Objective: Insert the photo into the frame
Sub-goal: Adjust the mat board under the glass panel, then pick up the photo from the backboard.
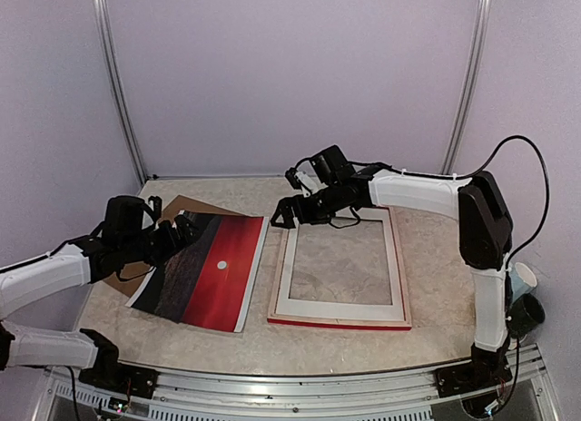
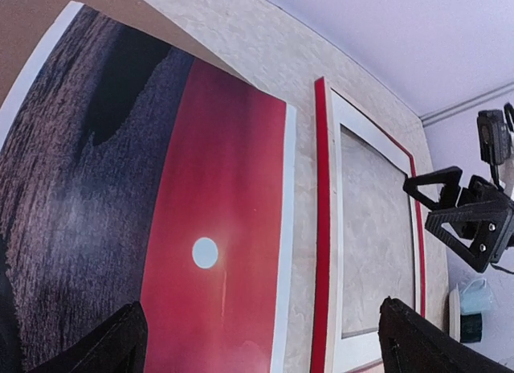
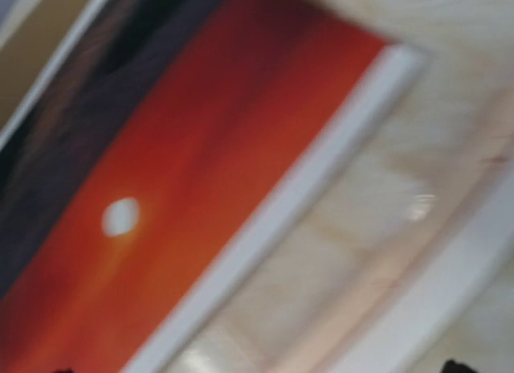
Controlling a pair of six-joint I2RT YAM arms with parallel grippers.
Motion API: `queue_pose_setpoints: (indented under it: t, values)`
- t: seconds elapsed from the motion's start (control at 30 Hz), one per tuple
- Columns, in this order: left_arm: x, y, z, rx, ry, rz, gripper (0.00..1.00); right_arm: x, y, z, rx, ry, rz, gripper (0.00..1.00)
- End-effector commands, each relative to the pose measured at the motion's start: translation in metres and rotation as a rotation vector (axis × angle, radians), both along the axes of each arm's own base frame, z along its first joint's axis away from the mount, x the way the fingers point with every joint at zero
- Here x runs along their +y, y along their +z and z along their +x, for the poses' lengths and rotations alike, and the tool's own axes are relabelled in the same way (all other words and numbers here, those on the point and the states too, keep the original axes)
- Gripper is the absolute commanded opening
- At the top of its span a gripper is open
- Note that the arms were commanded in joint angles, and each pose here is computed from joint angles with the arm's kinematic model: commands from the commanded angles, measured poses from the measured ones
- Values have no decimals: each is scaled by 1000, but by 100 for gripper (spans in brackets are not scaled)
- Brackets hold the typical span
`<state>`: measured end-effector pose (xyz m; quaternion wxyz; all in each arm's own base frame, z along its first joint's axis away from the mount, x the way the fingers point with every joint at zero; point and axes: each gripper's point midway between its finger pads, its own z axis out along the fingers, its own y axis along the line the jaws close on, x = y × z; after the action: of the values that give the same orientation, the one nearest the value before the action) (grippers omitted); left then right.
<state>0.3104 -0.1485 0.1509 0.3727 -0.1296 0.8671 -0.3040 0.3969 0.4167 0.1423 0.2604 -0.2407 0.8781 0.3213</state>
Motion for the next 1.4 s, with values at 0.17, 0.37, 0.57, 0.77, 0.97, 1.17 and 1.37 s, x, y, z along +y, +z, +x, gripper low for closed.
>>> queue_pose_setpoints:
  t: [0.17,0.37,0.57,0.77,0.97,1.17,1.37]
  values:
    - [-51,20,-69,-127,-297,133,99,0,14,-38,-29,54,40,99]
    - [-80,7,-114,-140,-394,262,99,-29,16,-41,-77,11,24,99]
    - [-104,-10,-147,-161,-449,495,99,-66,18,-49,-65,-42,66,99]
    - [-125,-45,-169,-180,-520,814,96,-87,21,-56,-75,-39,80,99]
    - [-129,-97,-179,-133,-597,1126,81,-99,28,-58,-102,-34,104,99]
    - [-122,-105,-178,-112,-572,1154,77,-103,29,-63,-107,-17,116,99]
    - [-110,-113,-175,-64,-571,1179,72,-105,36,-61,-126,-14,125,99]
